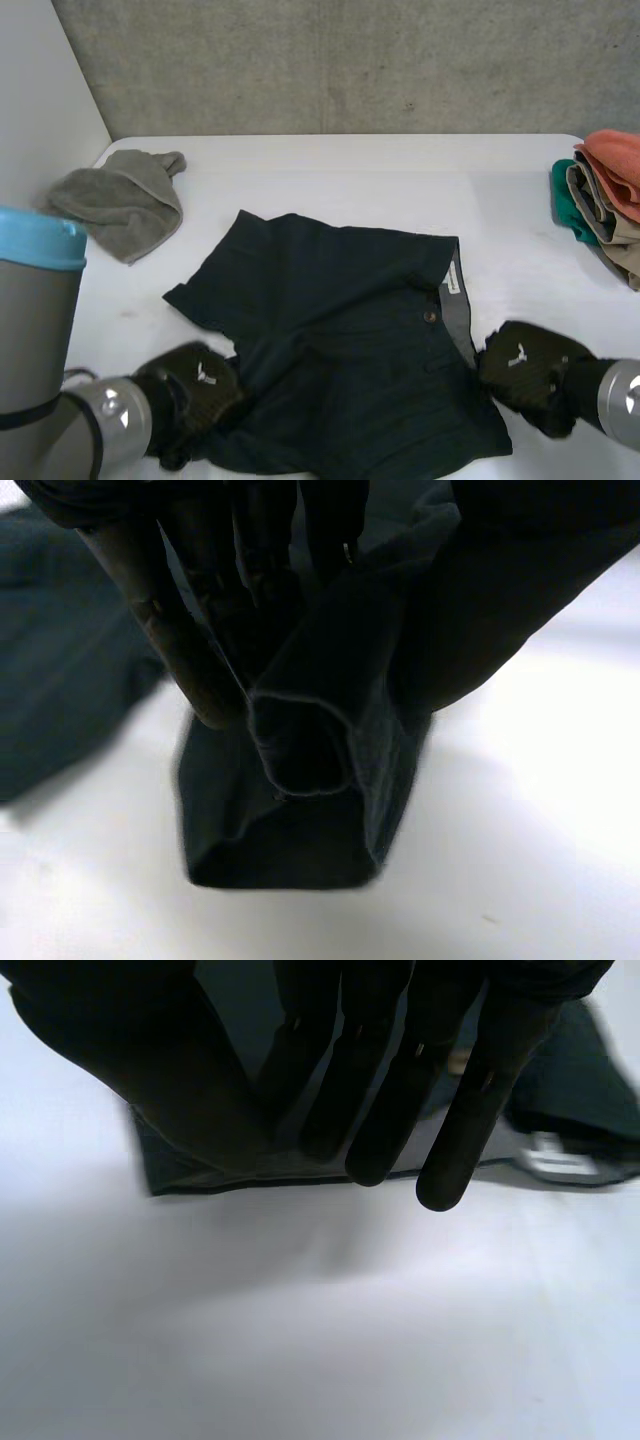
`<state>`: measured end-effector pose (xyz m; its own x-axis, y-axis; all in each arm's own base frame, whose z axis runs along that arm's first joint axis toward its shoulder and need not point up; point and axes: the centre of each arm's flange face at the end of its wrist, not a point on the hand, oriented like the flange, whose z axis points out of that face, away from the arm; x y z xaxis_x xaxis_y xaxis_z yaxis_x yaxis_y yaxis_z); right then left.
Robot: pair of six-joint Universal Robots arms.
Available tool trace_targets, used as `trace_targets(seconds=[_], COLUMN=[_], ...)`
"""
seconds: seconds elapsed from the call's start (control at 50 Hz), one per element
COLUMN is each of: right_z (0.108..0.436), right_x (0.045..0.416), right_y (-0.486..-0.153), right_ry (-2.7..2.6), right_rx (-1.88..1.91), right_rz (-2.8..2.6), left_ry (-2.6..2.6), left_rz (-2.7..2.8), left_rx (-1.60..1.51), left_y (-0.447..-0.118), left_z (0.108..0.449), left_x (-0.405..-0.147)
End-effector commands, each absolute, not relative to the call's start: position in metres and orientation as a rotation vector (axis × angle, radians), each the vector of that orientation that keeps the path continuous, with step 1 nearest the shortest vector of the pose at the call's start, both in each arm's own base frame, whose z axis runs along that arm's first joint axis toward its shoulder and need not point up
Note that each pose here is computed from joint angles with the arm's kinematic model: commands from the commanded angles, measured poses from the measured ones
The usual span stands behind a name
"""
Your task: Fold the laundry.
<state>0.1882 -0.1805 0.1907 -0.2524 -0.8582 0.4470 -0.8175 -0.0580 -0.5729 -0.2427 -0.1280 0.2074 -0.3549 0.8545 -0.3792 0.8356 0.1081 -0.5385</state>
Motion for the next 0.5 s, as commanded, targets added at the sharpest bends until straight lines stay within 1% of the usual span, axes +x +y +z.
trace_targets(seconds=[0.02, 0.04, 0.12, 0.18, 0.26, 0.38, 0.5], right_z=[0.200, 0.203, 0.217, 0.224, 0.236, 0.240, 0.234], right_x=[0.200, 0.205, 0.210, 0.211, 0.214, 0.209, 0.217], right_y=[-0.214, -0.219, -0.238, -0.243, -0.232, -0.212, -0.172], right_ry=[2.170, 2.168, 2.184, 2.208, 2.256, 2.393, 2.459], right_rx=[-1.597, -1.532, -1.321, -1.166, -0.948, -0.770, -0.743], right_rz=[-1.481, -1.534, -1.691, -1.719, -1.685, -1.518, -1.288], left_ry=[-2.356, -2.362, -2.348, -2.357, -2.396, -2.399, -2.414], left_rz=[1.462, 1.532, 1.656, 1.646, 1.532, 1.506, 1.506], left_rx=[-1.659, -1.620, -1.559, -1.561, -1.580, -1.560, -1.524], left_y=[-0.191, -0.208, -0.242, -0.249, -0.246, -0.242, -0.246], left_z=[0.218, 0.219, 0.224, 0.224, 0.219, 0.218, 0.216], left_x=[-0.261, -0.265, -0.272, -0.276, -0.276, -0.277, -0.277])
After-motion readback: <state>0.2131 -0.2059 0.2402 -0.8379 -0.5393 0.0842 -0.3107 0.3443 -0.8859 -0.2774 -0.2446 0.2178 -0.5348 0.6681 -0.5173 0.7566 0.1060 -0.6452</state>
